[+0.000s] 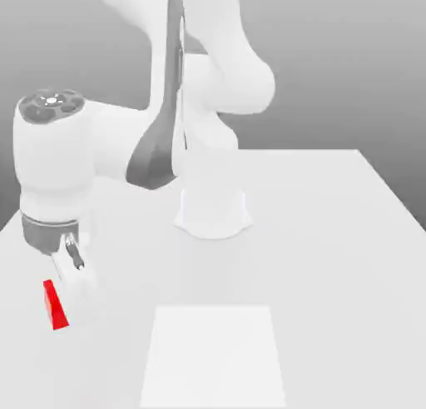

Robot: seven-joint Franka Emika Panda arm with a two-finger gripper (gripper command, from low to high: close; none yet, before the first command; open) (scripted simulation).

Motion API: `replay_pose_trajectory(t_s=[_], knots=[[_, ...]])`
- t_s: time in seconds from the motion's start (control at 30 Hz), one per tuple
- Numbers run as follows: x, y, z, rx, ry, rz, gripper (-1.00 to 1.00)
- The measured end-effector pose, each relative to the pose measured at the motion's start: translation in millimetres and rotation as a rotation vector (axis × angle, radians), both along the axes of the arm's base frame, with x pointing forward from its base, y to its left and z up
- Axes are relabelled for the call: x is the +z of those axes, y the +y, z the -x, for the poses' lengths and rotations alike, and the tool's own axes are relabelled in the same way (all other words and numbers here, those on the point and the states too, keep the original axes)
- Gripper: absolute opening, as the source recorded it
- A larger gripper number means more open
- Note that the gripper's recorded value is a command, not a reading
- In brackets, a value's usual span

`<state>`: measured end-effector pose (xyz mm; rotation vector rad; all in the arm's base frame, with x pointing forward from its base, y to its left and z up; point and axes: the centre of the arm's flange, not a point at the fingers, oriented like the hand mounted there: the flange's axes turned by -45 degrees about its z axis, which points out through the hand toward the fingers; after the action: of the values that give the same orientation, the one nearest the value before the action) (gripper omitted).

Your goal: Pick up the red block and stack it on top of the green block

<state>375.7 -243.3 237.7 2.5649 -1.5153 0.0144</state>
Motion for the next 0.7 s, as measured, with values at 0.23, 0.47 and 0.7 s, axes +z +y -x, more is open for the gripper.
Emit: replay_pose_trajectory(t_s=[0.23, 0.47, 0.7], knots=[[19, -64, 93, -0.052, 0.029, 0.019, -1.00], [28, -88, 179, -0.072, 0.025, -0.013, -1.00], [21, -88, 262, -0.098, -0.023, -0.084, -1.00]])
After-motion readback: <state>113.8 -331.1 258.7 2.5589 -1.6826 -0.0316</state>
